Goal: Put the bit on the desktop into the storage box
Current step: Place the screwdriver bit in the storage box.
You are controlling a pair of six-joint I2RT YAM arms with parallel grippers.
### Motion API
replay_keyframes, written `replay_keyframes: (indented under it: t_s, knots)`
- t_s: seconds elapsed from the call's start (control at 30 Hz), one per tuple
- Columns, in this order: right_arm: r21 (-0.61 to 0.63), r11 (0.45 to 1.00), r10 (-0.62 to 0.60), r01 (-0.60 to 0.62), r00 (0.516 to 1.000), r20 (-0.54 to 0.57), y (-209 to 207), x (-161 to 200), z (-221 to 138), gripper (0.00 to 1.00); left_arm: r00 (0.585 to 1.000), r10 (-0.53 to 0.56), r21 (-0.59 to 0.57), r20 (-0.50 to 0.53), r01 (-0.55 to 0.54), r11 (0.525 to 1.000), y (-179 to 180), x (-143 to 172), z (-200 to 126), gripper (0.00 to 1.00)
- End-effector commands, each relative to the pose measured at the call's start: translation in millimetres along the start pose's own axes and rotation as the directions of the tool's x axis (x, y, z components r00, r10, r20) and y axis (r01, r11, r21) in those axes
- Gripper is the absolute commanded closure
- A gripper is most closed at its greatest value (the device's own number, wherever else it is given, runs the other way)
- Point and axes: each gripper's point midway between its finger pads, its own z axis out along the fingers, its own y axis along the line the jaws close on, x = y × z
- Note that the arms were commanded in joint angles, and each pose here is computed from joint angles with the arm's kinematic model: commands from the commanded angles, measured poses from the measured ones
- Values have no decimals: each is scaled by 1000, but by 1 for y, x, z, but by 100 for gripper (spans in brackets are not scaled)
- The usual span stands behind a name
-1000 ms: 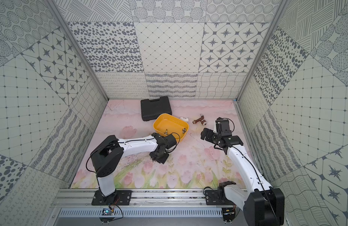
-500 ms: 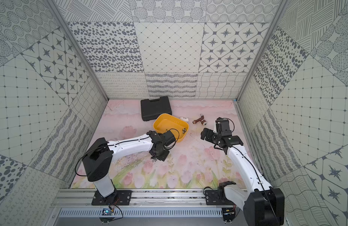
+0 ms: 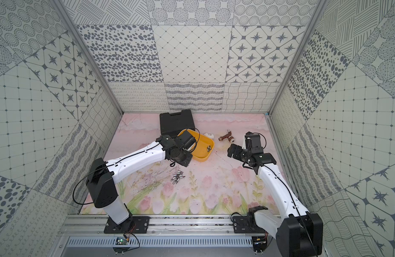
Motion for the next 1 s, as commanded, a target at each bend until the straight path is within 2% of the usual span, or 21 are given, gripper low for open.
replay_keyframes:
  t_s: [0.0, 0.27, 0.57, 0.97]
  knots:
    - [-27, 1000, -6, 7, 999, 47, 9, -16, -5, 3, 998, 58, -32, 22, -57, 998, 23, -28, -2, 90]
    - [-57, 998, 13, -11, 999, 31, 13, -13, -3, 4, 995, 80, -73, 56, -76, 994, 41, -75, 17, 90]
    - [-58, 998, 16, -14, 999, 42, 11, -10, -7, 4, 998, 28, -25, 64, -26, 999, 58, -108, 51, 91]
    - [-52, 999, 16, -15, 1000, 27, 9, -6, -4, 3, 999, 36, -19, -38, -36, 999, 61, -107, 112, 91]
